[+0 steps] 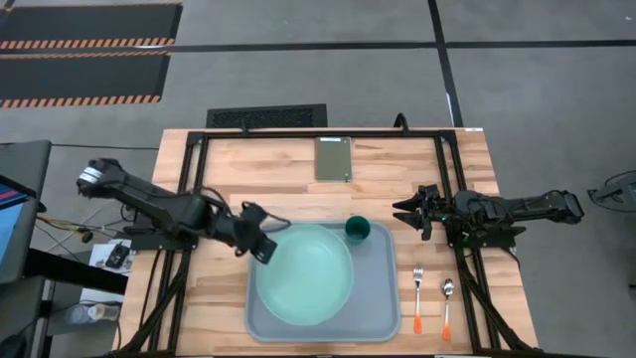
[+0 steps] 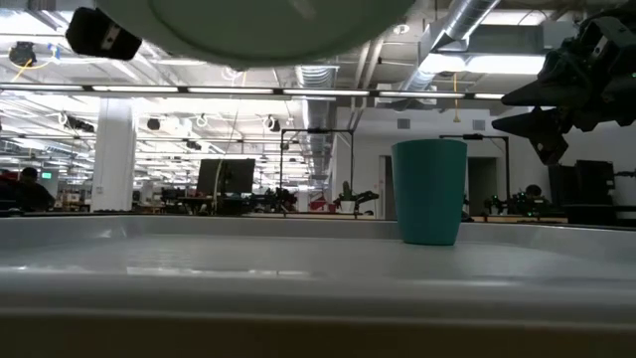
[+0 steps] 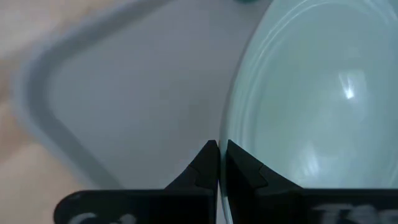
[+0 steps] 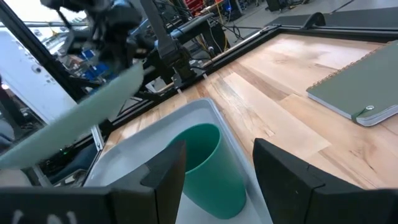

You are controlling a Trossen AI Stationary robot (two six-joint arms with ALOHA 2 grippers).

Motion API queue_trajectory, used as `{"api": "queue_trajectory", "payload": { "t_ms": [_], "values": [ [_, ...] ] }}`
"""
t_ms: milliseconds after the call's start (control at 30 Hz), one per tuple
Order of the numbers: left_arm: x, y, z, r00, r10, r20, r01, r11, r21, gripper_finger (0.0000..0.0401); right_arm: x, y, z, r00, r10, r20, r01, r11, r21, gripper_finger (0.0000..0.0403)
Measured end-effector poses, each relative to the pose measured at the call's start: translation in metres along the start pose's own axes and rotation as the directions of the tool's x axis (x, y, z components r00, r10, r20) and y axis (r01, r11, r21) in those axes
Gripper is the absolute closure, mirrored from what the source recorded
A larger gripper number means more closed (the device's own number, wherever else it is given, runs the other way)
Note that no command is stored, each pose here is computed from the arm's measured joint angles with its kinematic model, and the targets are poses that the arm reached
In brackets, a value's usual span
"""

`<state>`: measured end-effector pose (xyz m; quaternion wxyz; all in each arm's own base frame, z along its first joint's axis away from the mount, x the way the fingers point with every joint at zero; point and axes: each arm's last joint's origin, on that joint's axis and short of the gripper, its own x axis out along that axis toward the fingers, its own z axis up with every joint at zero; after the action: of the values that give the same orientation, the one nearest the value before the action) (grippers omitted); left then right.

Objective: Pick and place plate/cup/fork/spoon on tray
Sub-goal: Put the blue plate on the blue tray below the blue cup

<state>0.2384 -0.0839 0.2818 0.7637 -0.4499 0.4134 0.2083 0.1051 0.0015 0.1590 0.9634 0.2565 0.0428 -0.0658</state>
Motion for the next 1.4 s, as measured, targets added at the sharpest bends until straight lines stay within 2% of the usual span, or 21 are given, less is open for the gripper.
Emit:
{"api": "queue_trajectory", "payload": {
  "t_ms": [233,467,733,867,967,1100,1400],
  "values": [
    [0.05,-0.021,-0.016,0.996,-0.038,-0.075,0.027,0.99,-0.142,0.0401,0.0,0.0,0.0,1.0,-0.001,-0.001,0.001,1.0,-0.001,0.0189],
    [0.083,-0.034,-0.024,0.993,-0.097,-0.071,0.077,0.968,-0.24,0.0401,0.0,0.0,0.0,1.0,-0.001,-0.002,0.001,1.0,-0.004,0.0189],
    [0.094,-0.036,-0.025,0.995,-0.094,0.018,0.095,0.947,-0.307,0.0401,0.0,0.0,0.0,1.0,0.0,-0.002,0.0,1.0,-0.011,0.0189],
    [0.096,-0.039,-0.034,0.993,-0.094,0.066,0.111,0.934,-0.339,0.0401,0.0,0.0,0.0,1.0,0.0,-0.003,0.0,1.0,-0.011,0.0189],
    [0.106,-0.04,-0.048,0.995,-0.095,0.036,0.102,0.927,-0.361,0.0401,0.0,0.0,0.0,1.0,0.001,-0.003,-0.001,1.0,-0.011,0.0189],
    [0.111,-0.046,-0.06,0.99,-0.137,0.038,0.14,0.912,-0.385,0.0401,0.0,0.0,0.0,1.0,0.0,-0.006,0.0,1.0,-0.012,0.0189],
    [0.125,-0.045,-0.067,0.993,-0.088,0.084,0.115,0.9,-0.419,0.0401,0.001,-0.001,-0.002,1.0,-0.008,-0.02,0.008,1.0,-0.015,0.0189]
  ]
}}
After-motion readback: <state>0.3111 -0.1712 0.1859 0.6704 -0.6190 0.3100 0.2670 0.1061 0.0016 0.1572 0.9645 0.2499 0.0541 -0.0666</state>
